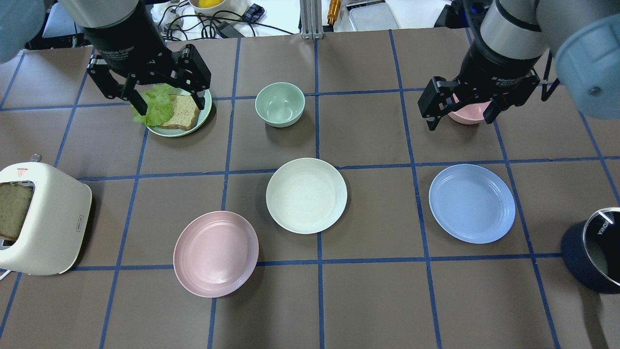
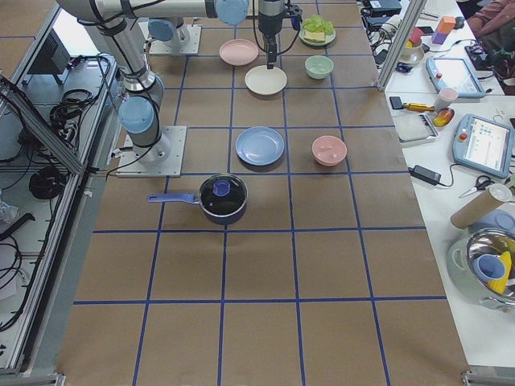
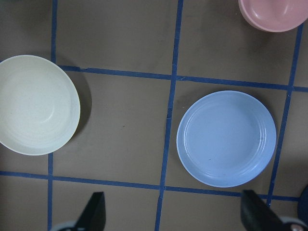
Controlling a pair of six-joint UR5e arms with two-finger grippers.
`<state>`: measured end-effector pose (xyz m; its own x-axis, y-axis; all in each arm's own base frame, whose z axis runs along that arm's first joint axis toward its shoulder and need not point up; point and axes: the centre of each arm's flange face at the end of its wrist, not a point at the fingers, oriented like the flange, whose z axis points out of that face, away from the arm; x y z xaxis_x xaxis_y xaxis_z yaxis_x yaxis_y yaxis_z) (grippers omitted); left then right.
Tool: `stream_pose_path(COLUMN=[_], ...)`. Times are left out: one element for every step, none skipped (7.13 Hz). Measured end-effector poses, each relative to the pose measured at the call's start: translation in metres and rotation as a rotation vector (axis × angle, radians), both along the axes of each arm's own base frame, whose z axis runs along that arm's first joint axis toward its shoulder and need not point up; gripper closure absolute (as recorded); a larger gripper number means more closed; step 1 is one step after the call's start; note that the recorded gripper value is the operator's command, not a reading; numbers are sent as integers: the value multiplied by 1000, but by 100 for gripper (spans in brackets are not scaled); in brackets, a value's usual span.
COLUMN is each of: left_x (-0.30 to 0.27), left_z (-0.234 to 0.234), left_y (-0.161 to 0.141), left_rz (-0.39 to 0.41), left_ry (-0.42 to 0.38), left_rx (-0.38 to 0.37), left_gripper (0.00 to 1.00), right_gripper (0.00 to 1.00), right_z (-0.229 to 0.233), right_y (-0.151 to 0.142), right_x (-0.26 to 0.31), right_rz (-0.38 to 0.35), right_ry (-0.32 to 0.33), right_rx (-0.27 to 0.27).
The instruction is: Stack three plates with pink and blue
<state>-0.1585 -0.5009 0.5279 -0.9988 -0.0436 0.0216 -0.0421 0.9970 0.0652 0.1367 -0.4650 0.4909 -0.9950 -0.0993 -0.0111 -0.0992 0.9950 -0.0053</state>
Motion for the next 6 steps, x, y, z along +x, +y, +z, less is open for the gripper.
stream_pose_path(left_x=[0,0,1,1,1,1], left_z=[0,1,3,4,4,3], left_y=[0,0,0,1,1,1], left_rz=[0,0,1,1,1,1], left_ry=[0,0,1,1,1,1], left_rx=[-1,-3,-7,-8,-7,-6], left_gripper=[0,0,0,0,0,0], right_gripper=[0,0,0,0,0,0], right_z=[-1,-2,-3,-3,-3,-3], right_y=[0,0,0,0,-1,-1], right_x=[0,0,0,0,-1,-1], right_rz=[0,0,0,-1,-1,-1], right_ry=[0,0,1,1,1,1], right_rx=[4,8,7,5,4,5])
